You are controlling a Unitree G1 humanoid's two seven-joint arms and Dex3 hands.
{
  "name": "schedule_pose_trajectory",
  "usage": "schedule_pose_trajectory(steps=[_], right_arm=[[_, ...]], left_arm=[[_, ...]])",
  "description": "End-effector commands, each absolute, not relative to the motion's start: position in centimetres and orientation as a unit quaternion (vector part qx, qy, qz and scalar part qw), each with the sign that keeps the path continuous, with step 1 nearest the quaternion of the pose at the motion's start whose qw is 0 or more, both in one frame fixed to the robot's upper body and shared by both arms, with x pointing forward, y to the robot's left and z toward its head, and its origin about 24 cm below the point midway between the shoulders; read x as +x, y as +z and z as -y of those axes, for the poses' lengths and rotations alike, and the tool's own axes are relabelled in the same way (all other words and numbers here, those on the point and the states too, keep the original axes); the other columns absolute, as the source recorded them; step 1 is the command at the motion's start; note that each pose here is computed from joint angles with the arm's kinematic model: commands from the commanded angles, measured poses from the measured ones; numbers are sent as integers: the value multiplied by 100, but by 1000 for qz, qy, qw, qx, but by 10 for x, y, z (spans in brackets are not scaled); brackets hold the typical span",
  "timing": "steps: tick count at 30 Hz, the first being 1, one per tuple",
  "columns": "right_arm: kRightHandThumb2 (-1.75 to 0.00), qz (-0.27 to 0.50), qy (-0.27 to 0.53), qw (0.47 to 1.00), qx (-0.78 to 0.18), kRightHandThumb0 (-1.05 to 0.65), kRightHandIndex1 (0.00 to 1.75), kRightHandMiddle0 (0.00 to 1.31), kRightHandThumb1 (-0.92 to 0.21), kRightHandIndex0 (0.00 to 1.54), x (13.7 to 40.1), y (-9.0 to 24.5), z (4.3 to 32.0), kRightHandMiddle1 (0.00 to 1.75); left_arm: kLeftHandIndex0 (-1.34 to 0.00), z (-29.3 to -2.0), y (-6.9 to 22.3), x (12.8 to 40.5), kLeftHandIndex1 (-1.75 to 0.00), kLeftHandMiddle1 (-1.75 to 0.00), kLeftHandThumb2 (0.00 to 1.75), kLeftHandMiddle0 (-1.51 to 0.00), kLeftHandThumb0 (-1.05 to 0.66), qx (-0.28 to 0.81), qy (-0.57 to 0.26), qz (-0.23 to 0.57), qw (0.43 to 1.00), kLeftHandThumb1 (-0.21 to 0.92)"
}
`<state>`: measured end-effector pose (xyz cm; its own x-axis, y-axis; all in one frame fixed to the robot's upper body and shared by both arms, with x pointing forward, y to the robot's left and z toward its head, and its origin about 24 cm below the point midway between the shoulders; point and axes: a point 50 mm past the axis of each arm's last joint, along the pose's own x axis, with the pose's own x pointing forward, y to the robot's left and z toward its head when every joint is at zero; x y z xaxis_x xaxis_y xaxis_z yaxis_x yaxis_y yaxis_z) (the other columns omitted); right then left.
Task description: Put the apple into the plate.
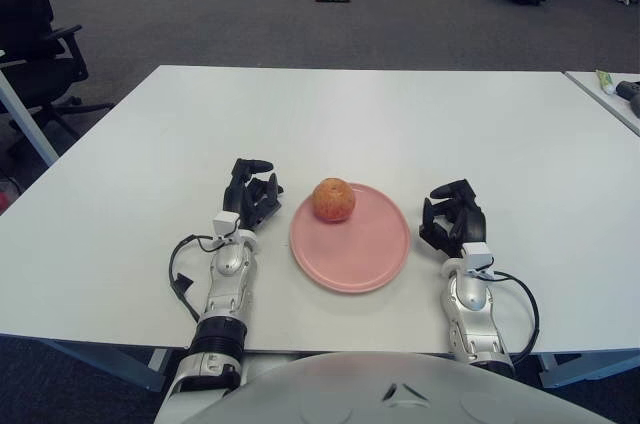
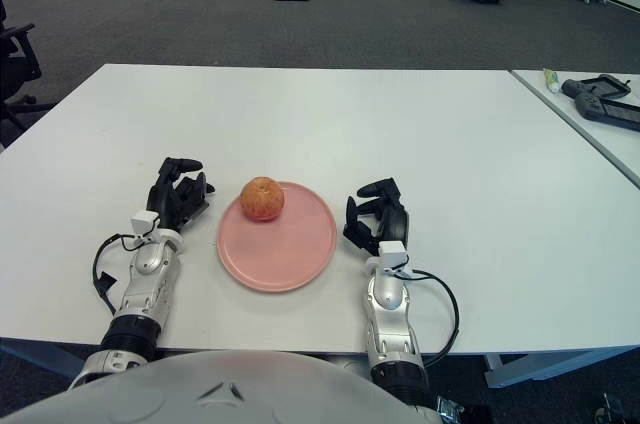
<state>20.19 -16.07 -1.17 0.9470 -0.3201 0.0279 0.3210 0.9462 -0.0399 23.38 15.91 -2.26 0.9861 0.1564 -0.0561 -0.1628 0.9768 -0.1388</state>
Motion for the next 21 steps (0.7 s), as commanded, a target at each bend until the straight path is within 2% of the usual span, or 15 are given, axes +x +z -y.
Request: schedule_pose_trajectory(steps=[1,21], right_arm=[[-97,-20,-164,986,-25,-40,175,40,-60,97,196,-22,165,175],[-95,-23,-159,987,-26,-40,175,38,-62,95,195,-22,164,175]], left_arm=[[-33,-160,-41,216,-175,-174,84,-54,-38,-86,93,-78,989,70],[-33,-163,-33,208,-175,-175,84,-57,-38,-92,111,-69,987,69]])
